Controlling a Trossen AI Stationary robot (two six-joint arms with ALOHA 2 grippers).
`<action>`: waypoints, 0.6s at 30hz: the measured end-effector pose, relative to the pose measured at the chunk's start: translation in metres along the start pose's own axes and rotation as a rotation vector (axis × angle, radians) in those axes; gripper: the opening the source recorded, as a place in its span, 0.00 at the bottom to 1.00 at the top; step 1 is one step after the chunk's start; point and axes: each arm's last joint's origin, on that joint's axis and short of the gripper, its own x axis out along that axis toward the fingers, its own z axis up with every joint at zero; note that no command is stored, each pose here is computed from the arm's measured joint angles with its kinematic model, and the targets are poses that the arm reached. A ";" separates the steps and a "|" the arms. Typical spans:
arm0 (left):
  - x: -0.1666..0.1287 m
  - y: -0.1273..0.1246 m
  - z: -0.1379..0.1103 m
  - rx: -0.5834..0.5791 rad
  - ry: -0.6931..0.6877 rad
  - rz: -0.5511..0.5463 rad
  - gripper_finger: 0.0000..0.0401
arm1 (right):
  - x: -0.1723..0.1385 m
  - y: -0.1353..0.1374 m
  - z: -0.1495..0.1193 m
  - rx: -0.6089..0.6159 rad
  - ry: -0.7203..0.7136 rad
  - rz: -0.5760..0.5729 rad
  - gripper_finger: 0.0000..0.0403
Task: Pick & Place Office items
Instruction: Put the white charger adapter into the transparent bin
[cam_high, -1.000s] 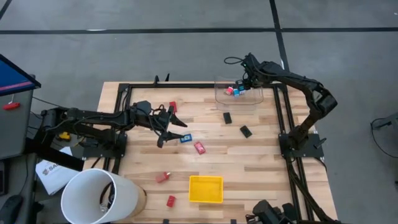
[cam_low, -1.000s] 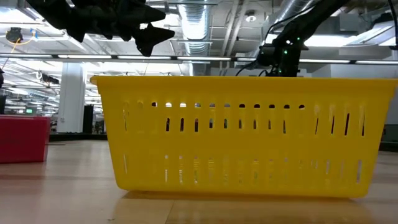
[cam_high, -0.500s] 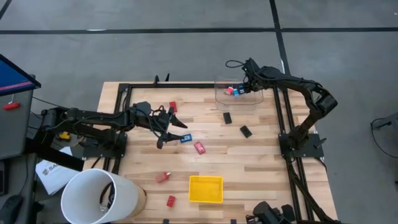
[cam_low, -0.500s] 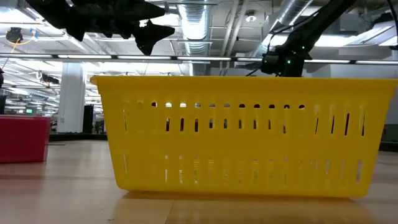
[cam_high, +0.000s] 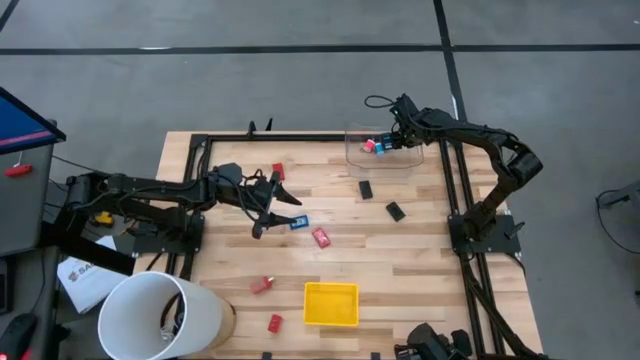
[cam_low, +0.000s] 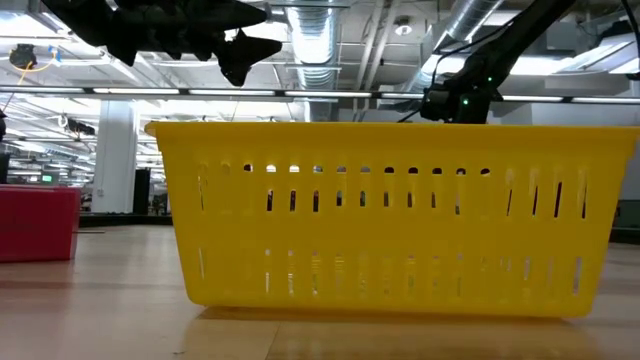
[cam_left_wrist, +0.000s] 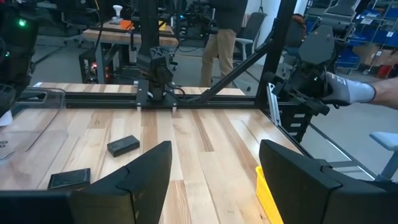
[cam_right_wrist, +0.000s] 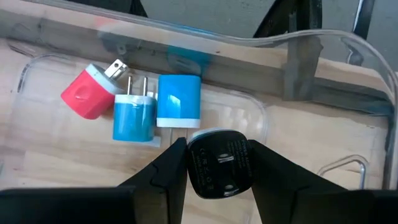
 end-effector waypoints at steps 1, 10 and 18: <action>0.000 0.000 0.000 0.000 -0.001 0.000 0.60 | 0.000 0.001 0.000 0.000 -0.001 0.001 0.34; 0.000 0.000 0.001 0.002 -0.006 0.000 0.60 | -0.001 0.006 -0.001 0.000 -0.010 0.013 0.34; 0.000 0.000 0.001 0.009 -0.006 0.001 0.60 | -0.008 0.023 -0.002 0.001 -0.052 0.058 0.34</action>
